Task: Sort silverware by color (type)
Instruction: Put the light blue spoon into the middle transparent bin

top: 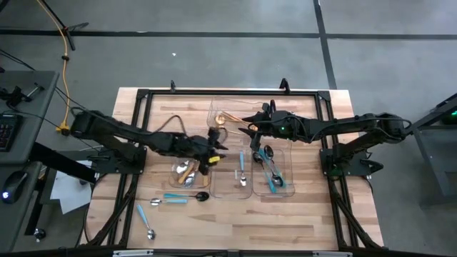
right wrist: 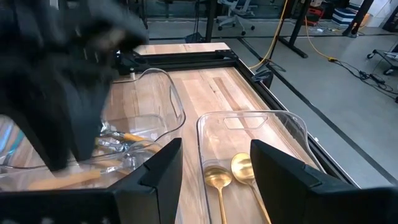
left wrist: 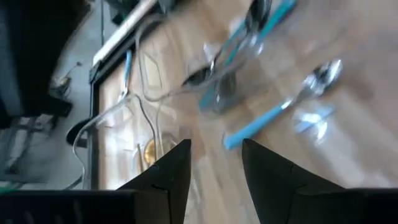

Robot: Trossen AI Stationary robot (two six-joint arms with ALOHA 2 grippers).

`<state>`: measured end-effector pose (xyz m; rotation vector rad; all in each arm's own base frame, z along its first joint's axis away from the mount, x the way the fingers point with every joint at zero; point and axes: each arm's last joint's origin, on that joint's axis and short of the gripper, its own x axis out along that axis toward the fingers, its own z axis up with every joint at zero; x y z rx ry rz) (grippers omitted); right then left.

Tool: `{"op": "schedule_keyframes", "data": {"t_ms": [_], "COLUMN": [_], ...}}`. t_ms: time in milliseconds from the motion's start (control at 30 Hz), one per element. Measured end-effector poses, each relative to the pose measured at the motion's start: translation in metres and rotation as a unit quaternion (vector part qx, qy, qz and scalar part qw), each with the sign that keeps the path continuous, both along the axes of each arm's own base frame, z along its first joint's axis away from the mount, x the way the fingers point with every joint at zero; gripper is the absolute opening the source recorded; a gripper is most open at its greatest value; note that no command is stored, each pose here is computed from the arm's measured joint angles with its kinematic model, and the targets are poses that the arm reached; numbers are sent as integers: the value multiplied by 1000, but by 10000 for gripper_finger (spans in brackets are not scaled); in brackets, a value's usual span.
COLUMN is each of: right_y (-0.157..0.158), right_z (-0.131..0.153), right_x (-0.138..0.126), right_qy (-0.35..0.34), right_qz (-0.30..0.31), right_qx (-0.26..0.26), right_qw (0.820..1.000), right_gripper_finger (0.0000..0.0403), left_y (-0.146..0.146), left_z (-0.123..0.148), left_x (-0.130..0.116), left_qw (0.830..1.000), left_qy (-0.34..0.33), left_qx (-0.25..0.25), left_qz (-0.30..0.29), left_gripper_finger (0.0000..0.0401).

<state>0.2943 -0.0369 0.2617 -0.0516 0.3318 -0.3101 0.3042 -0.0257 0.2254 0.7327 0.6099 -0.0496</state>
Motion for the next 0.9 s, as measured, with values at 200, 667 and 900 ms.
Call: {"op": "schedule_keyframes", "data": {"t_ms": [200,667,900], "right_y": [0,-3,-3], "right_z": [0,4,6], "right_x": [0,1,1], "right_qy": [2,-16,-27], "right_qz": [1,-1,1], "right_qx": [-3,-13,-21], "right_qw": [1000,1000,999], "right_gripper_finger": [173,173,173], "left_y": [24,69,69], "left_z": [27,2,2], "left_x": [-44,-129,-129], "left_qw": [989,909,906], "left_qy": [-101,-383,-366], "left_qx": [-107,-160,-211], "left_qz": [-29,34,-25], "left_gripper_finger": [130,130,130]}}
